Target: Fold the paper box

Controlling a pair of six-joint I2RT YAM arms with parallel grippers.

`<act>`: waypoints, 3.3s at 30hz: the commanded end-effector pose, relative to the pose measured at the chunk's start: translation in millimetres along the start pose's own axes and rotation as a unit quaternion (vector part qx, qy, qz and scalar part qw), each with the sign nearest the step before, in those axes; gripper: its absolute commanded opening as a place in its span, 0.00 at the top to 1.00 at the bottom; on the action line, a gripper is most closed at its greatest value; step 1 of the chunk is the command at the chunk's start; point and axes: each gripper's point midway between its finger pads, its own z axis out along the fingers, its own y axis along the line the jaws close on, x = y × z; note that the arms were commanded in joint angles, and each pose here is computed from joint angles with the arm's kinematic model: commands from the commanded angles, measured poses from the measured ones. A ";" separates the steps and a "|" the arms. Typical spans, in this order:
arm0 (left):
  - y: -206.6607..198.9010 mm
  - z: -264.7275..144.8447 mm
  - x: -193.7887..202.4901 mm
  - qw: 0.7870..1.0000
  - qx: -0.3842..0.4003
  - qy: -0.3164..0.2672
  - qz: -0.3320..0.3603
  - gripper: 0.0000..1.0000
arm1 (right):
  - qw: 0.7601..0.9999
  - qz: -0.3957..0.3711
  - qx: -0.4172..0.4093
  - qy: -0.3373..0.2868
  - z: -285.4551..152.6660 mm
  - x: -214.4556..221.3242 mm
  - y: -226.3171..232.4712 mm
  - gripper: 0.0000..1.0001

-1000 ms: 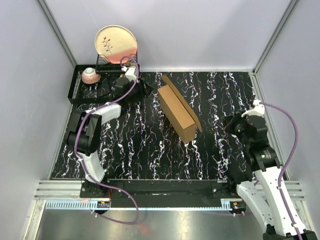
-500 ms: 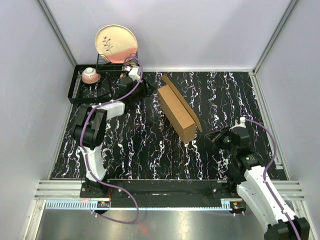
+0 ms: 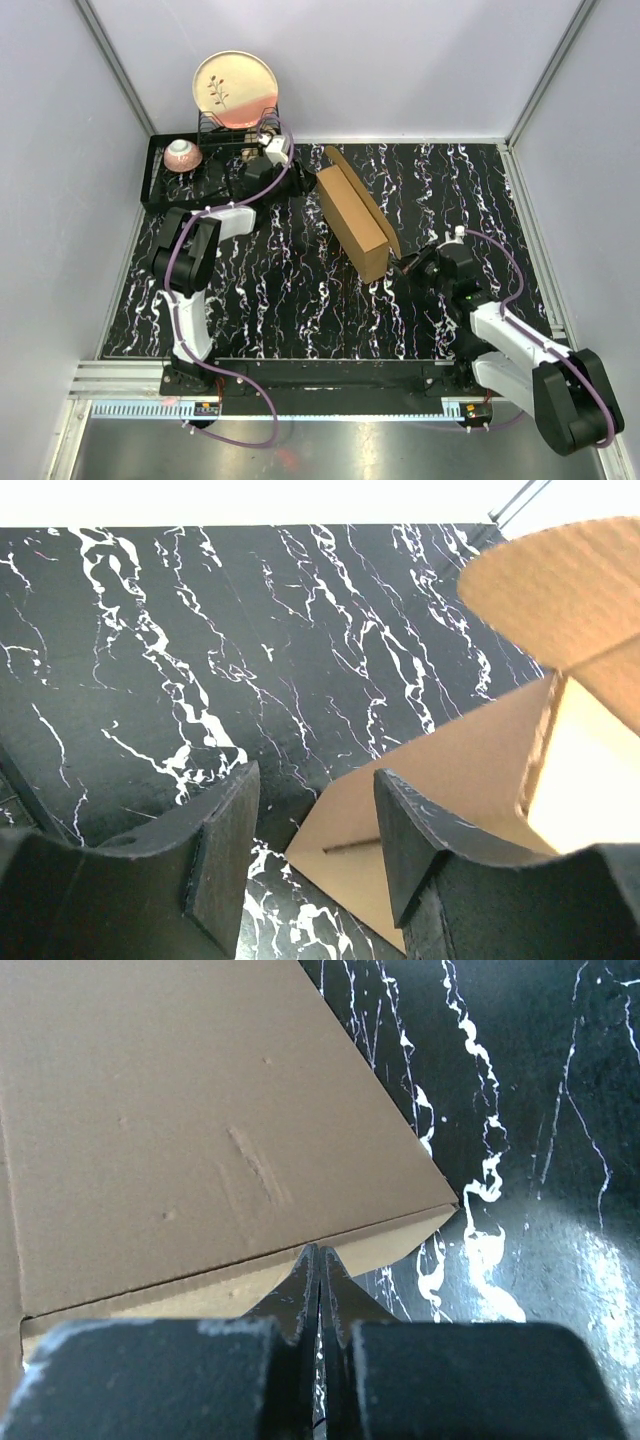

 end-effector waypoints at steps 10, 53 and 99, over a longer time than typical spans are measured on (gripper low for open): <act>-27.9 -8.0 36.2 0.999 0.035 0.038 0.003 0.48 | 0.998 -0.007 -0.043 -0.045 7.6 -19.6 23.1 1.00; 5.6 -27.2 -19.1 0.974 -0.221 -0.009 -0.052 0.46 | 0.992 -0.117 -0.015 -0.054 -80.8 -17.9 30.4 0.88; -33.2 -24.5 -3.6 0.988 -0.144 -0.041 -0.036 0.48 | 0.986 -0.094 -0.129 0.041 -25.5 20.2 46.7 0.88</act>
